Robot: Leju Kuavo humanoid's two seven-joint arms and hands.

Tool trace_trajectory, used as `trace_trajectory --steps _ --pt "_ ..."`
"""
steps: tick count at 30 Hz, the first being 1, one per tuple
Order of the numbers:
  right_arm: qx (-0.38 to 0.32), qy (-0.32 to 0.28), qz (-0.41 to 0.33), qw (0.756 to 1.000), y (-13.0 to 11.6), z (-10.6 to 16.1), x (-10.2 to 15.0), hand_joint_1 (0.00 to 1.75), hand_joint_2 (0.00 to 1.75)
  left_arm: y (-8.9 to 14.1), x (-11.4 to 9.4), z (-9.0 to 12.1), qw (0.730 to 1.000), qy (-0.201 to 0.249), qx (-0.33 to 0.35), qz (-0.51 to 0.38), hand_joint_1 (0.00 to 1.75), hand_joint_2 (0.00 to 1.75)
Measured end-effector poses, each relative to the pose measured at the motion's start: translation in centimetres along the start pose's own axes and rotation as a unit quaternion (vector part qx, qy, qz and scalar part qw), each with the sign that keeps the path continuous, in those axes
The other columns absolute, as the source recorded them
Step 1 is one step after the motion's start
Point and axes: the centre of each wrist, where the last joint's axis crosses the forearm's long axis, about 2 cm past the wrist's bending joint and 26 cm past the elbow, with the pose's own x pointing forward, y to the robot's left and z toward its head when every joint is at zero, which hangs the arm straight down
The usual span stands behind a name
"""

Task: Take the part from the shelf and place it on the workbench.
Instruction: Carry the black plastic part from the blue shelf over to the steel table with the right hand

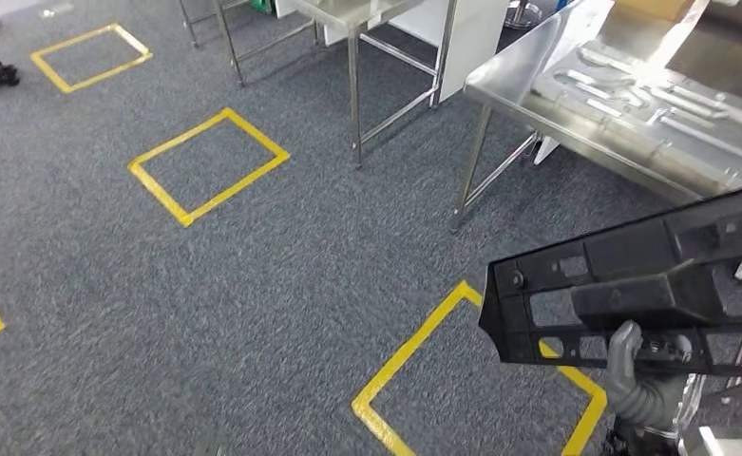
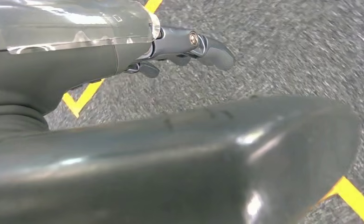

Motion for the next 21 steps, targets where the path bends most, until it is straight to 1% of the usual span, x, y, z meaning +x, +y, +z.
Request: trace_trajectory --steps 6,13,21 --pt "0.000 -0.007 -0.002 1.000 -0.02 -0.32 0.29 1.75 1.75 -0.14 0.27 -0.06 1.000 -0.003 -0.003 0.001 0.00 0.00" --pt "0.001 -0.007 -0.002 1.000 -0.04 -0.32 0.28 1.75 1.75 -0.08 0.04 0.00 1.000 -0.001 -0.004 0.001 0.00 0.00" --pt "0.006 -0.005 -0.004 1.000 -0.04 -0.56 0.08 1.75 1.75 -0.22 0.31 -0.06 1.000 -0.006 -0.005 0.002 0.00 0.00"
